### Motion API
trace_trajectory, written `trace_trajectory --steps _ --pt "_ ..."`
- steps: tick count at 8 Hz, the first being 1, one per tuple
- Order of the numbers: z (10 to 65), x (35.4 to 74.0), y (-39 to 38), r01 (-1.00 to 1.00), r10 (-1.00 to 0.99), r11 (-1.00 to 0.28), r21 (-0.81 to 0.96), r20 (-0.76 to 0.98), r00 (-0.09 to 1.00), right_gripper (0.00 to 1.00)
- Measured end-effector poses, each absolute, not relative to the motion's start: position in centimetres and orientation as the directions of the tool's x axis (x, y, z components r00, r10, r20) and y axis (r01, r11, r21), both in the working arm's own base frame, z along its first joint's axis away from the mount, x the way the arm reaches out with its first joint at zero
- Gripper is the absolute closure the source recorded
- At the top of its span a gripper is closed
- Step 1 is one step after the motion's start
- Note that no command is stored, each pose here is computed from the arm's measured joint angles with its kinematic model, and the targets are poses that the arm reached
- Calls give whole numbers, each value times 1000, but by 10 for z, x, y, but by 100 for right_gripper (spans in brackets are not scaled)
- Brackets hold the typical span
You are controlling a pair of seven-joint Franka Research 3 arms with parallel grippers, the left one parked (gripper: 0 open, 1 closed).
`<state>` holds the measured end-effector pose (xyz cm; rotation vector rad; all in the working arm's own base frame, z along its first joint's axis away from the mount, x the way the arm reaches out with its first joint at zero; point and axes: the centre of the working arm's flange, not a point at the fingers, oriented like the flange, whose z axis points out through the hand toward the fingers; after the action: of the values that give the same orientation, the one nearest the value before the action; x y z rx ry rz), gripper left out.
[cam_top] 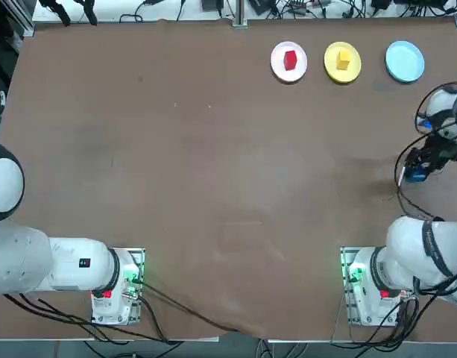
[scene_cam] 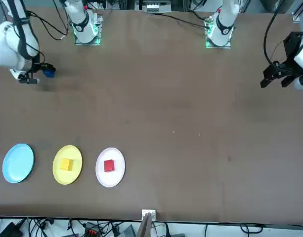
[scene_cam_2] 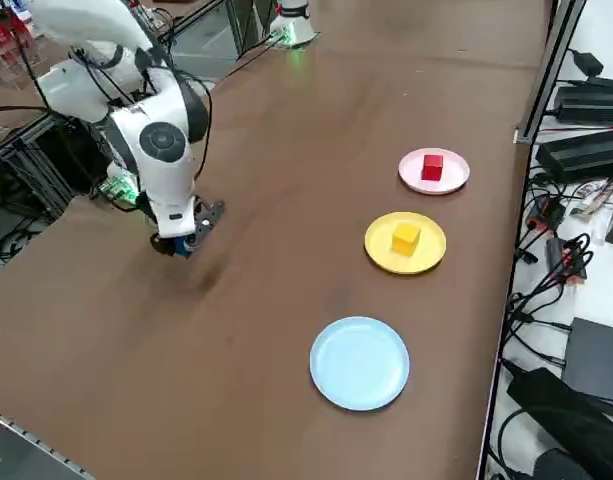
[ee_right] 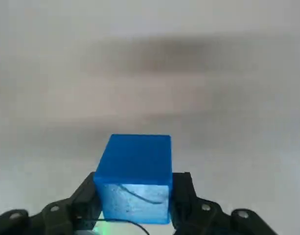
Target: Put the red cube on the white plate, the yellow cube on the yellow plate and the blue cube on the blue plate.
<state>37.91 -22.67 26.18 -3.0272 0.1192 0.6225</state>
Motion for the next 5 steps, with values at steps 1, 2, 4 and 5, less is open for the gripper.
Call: trace_trajectory --steps 1,2,4,5 --pt "292 412 -225 -83 -76 -997 -2 -378 923 30" --pt "315 449 -220 -80 -83 -997 24 -354 932 30" --pt "346 535 -216 -91 -100 -995 43 -303 948 30" --pt "352 574 -223 -90 -101 -995 50 -285 953 30"
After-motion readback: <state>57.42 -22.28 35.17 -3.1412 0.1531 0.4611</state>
